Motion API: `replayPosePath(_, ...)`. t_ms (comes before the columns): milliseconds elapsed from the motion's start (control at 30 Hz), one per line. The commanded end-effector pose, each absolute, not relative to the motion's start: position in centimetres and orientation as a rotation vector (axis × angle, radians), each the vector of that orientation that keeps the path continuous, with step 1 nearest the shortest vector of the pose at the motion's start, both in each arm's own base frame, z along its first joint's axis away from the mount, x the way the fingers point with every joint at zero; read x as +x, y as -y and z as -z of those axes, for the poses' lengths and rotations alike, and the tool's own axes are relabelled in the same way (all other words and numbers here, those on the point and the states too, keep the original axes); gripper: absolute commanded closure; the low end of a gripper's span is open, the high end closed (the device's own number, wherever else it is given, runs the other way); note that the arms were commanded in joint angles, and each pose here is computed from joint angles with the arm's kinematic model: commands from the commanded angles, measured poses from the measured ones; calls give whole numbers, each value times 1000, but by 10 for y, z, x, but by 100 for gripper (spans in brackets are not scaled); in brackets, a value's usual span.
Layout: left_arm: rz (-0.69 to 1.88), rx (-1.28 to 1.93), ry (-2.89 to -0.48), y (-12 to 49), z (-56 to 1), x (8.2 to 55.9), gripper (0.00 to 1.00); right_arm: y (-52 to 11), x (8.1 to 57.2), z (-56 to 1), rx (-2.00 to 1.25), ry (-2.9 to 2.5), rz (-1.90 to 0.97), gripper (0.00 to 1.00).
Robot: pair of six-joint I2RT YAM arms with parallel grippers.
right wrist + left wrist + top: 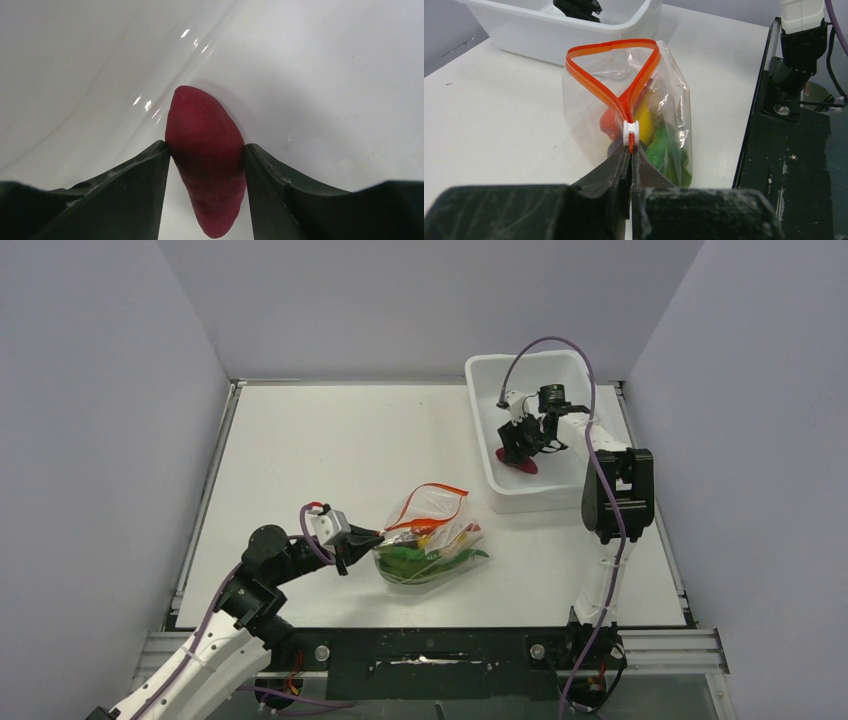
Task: Place the food in the zip-top bag and seal the zipper
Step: Pick up the fake vegetable from the bin.
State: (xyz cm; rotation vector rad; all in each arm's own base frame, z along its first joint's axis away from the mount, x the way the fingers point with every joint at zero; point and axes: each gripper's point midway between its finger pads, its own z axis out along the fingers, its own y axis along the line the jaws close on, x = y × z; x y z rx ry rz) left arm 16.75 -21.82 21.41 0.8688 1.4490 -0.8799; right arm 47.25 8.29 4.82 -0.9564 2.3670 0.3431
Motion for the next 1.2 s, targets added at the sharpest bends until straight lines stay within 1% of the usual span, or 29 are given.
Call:
replayPosePath(0, 858, 879, -1349, 221, -245, 170, 100, -83, 491, -82, -899, -2254, -271, 52)
replayPosePath(233, 846, 886, -1309, 224, -256, 174, 100, -77, 495, -118, -864, -2172, -184, 56)
replayPosePath(333, 851, 887, -1287, 223, -258, 171, 100, -76, 487, -125, -838, -2142, -175, 59)
replayPosePath(433, 858, 909, -1258, 223, -255, 165, 100, -75, 484, -132, -716, -2109, -165, 62)
replayPosePath(567, 879, 918, -1232, 224, -242, 160, 100, -74, 479, -137, -604, -2045, -109, 61)
replayPosePath(700, 911, 907, -1247, 228, -242, 161, 100, -67, 477, -139, -532, -2064, -62, 61)
replayPosePath(800, 910, 922, -1166, 228, -246, 155, 100, -62, 472, -143, -468, -2037, -30, 60)
replayPosePath(900, 857, 939, -1087, 226, -253, 156, 100, -58, 465, -161, -422, -1976, -16, 60)
replayPosePath(967, 830, 955, -1085, 226, -255, 159, 100, -54, 461, -176, -397, -1952, 2, 60)
replayPosePath(1167, 866, 961, -1002, 228, -277, 149, 100, -47, 442, -231, -328, -1872, 14, 60)
